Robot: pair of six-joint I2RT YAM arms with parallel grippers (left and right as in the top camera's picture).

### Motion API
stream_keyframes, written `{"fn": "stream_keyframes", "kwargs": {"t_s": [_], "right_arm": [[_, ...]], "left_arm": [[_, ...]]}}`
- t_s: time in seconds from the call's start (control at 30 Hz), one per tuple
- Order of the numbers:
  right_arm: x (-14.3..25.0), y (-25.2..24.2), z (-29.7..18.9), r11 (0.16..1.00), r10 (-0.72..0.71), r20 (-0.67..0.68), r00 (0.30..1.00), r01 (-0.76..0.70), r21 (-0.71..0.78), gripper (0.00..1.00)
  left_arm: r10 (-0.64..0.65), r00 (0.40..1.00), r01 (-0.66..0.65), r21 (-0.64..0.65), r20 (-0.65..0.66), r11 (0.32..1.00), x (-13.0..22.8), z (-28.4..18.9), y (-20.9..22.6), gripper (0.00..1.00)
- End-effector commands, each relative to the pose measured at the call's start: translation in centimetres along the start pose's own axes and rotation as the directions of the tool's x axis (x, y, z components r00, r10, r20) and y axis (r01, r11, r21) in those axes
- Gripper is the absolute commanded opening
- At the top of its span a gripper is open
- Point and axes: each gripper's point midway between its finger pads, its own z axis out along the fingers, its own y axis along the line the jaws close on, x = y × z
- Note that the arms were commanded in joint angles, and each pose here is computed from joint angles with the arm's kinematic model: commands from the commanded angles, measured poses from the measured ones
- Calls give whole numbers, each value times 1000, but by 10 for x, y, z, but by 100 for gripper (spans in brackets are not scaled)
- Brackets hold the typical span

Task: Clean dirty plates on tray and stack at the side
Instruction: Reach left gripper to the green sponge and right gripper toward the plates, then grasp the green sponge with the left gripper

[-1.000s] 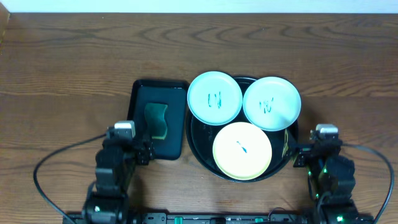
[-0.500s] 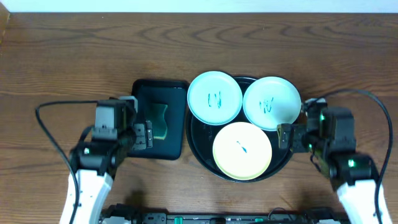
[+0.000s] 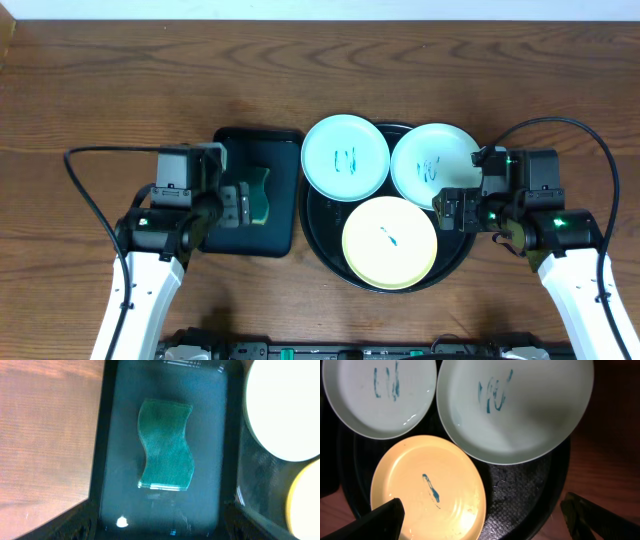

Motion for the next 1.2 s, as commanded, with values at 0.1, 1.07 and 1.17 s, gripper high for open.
{"fn": "stream_keyframes", "kwargs": {"t_s": [0.1,1.07,1.17], "right_arm": [[-7,9,-4,1000,-7,17,1000,7,-31,99],[-10,9,-4,999,-9,30,1000,10,-31,98],[-10,9,-4,999,-9,29,1000,10,-31,98]], "left_arm": [[-1,993,-3,32,119,999,-37,0,-8,82],[17,972,-18,0,-233,1000,14,123,-8,52],[18,973,-23,-19,-229,1000,13,123,-5,52]]}}
